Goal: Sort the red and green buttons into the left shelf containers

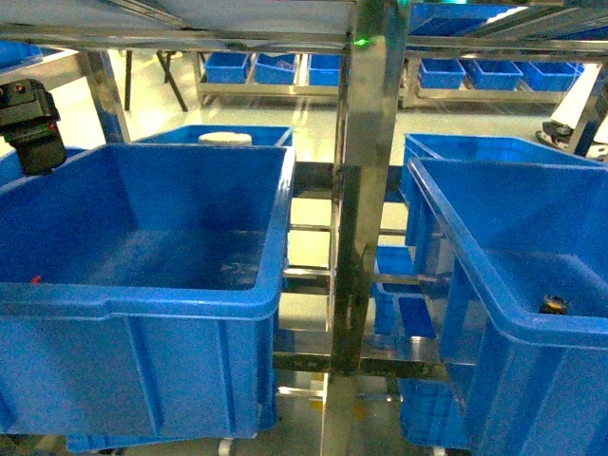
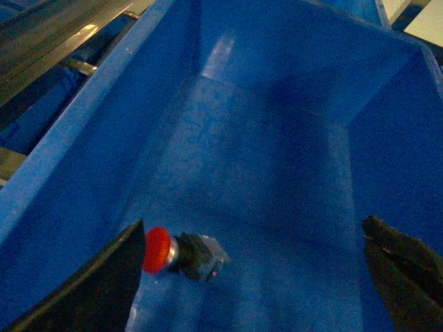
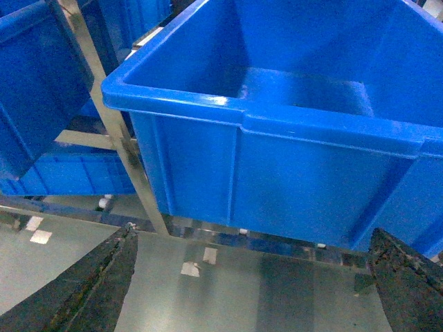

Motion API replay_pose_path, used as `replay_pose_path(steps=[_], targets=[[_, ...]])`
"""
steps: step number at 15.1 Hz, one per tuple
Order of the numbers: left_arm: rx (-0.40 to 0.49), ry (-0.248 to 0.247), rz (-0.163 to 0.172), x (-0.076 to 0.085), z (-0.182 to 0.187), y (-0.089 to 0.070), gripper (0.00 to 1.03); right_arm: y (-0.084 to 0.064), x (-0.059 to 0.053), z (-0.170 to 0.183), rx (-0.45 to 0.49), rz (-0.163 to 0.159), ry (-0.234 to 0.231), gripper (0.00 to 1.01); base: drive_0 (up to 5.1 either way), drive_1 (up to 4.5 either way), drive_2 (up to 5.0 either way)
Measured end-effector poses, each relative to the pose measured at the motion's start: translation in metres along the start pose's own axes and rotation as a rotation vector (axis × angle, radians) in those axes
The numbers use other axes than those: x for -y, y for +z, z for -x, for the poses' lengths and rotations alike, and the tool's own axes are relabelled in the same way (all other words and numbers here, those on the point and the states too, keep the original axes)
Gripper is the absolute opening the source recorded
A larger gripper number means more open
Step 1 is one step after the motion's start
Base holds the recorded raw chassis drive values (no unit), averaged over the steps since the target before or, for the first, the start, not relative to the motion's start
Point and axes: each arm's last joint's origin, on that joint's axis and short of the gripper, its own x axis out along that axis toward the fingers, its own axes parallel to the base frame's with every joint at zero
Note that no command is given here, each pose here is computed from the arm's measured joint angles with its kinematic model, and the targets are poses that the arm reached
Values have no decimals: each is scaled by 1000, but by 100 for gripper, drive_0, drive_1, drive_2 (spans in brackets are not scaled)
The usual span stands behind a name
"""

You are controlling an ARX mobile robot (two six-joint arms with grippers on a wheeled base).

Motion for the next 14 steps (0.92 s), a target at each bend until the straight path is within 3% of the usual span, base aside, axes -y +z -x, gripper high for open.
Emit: replay_pose_path(steps=[3,6,9,10,11,12,13,14], targets=[[-9,-52,8,11,4,0,98,0,0,0,0,0,0,98,0,0,0],[16,-147,31,15,44,-1,98,0,0,0,0,0,0,98,0,0,0],[-20,-132,32,-9,81,-31,98,0,0,0,0,0,0,98,0,0,0],[-21,-119,11,-12,93,-40,98,0,0,0,0,0,0,98,0,0,0],[74,-142,-2,-11,122,-39,98,0,0,0,0,0,0,98,0,0,0],[253,-157,-7,-8,172,-54,98,0,0,0,0,0,0,98,0,0,0],[301,-127,25,-14,183,-62,98,0,0,0,0,0,0,98,0,0,0],[319,-149,15,-13,182,-62,97,8,-5,1,240,32,-84,87,0,0,0]])
